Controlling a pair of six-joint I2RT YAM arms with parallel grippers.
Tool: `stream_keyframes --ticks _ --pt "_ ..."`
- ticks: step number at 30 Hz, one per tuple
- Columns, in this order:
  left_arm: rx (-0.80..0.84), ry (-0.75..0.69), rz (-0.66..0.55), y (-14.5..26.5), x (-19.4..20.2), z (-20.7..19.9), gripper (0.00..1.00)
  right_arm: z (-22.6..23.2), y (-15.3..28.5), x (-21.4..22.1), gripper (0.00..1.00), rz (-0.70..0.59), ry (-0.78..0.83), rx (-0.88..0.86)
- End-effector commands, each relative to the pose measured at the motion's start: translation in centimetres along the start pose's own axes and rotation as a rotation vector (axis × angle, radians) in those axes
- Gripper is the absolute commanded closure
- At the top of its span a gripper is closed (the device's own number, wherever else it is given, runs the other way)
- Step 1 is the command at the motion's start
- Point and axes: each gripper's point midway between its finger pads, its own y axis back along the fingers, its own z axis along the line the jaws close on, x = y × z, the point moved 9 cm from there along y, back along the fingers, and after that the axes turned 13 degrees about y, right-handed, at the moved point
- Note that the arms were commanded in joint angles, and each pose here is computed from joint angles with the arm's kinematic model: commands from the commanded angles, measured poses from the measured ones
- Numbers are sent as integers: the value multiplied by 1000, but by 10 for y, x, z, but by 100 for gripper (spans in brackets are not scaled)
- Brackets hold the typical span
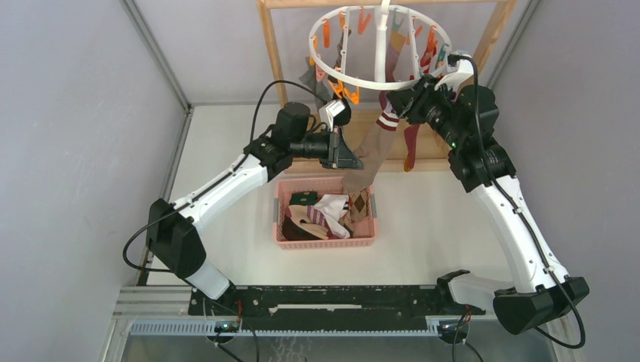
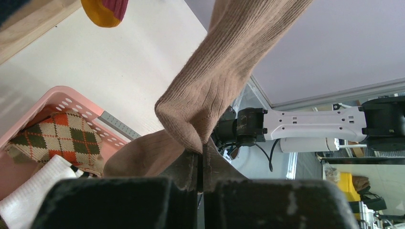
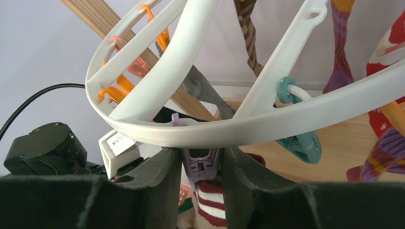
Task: Remove the socks clipped to the hanger
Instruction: Remove the sock from the hanger.
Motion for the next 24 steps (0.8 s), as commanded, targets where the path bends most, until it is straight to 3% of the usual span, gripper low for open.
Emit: stream_keyframes --ticks 1,5,7,10,15,16,18,19,20,21,24 --pt "63 -67 -27 12 -7 -23 100 1 -2 -15 62 -77 11 -5" --pt "61 -66 -27 13 -7 -22 100 1 0 -16 66 -79 14 -5" --pt "61 -66 -28 13 -7 -22 100 1 1 -17 83 -80 14 -2" --pt "60 -65 -27 12 -6 -22 100 1 2 -17 98 -77 13 2" --pt "62 -67 -30 13 -7 -23 100 0 2 -16 100 -73 13 4" --pt "62 -68 -30 13 -7 -23 100 0 2 -16 98 -73 11 4" --pt "62 -68 -30 13 -7 -23 100 0 1 -16 77 -72 5 7" --pt "62 -68 -30 13 -7 -23 100 1 1 -16 71 -72 3 8" --pt "63 -69 -30 13 -7 -23 100 0 1 -16 52 -74 2 11" --pt "63 -69 -30 13 -7 -23 100 0 1 -16 44 -74 1 13" --pt "65 -71 -30 13 -7 -24 100 1 2 -17 41 -79 2 14"
